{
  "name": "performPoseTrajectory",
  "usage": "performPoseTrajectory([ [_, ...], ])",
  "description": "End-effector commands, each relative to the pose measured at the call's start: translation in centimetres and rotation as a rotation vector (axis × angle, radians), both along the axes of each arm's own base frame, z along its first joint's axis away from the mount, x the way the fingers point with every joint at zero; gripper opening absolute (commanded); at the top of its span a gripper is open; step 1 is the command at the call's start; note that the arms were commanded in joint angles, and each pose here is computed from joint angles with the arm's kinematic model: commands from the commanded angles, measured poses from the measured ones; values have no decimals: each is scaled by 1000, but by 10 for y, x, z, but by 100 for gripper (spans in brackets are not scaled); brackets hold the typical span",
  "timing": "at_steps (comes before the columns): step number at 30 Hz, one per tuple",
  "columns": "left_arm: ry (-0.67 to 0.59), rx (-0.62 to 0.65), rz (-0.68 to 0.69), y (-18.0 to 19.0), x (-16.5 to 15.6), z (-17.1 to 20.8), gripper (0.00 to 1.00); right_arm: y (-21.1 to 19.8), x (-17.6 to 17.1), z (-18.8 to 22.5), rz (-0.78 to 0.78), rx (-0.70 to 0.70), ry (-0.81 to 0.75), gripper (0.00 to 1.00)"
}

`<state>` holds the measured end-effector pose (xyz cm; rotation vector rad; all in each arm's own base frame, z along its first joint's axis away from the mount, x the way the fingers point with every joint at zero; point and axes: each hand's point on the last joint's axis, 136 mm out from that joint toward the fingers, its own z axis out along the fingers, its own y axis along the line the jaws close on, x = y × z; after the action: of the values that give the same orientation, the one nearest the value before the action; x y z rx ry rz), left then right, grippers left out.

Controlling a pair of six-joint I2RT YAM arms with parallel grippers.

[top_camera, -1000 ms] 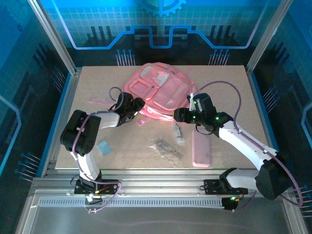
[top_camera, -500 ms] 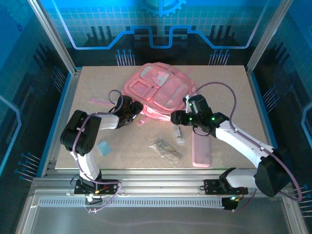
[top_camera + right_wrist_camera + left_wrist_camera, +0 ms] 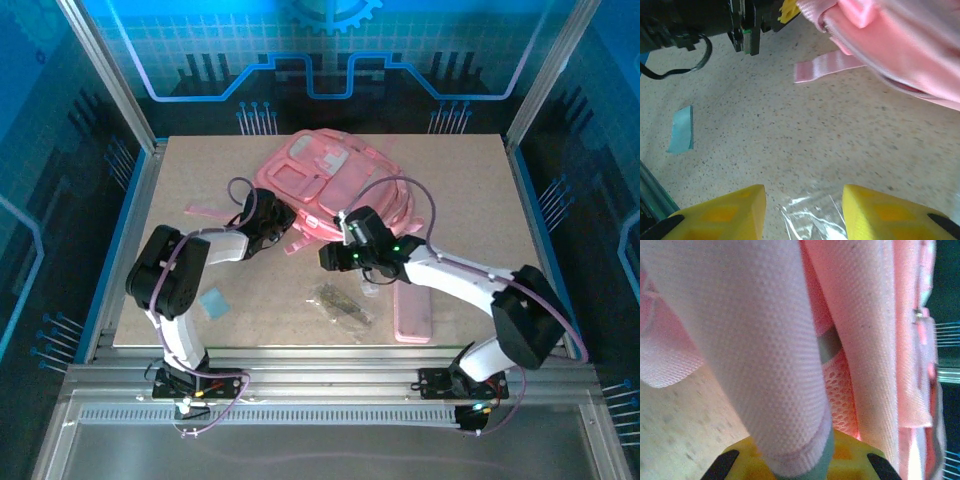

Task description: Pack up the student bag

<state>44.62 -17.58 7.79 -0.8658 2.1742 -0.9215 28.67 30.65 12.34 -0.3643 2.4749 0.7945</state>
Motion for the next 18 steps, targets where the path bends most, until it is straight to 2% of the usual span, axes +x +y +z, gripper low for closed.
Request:
performPoseTrajectory([
  [1, -81, -59, -43, -23, -10, 51, 0, 33, 18, 16, 31, 95, -79, 46],
  [6, -121, -74, -57, -36, -26, 74, 0, 37, 40, -5, -17, 30, -100, 46],
  [12, -118, -111, -68, -45, -35, 76, 0, 28, 69, -17, -106, -113, -190, 46],
  [16, -113, -113, -73, -48, -38, 74, 0, 12, 86, -19, -158, -259, -250, 54],
  [18, -110, -123, -75, -49, -39, 74, 0, 12, 92, -19, -156, -280, -268, 58],
])
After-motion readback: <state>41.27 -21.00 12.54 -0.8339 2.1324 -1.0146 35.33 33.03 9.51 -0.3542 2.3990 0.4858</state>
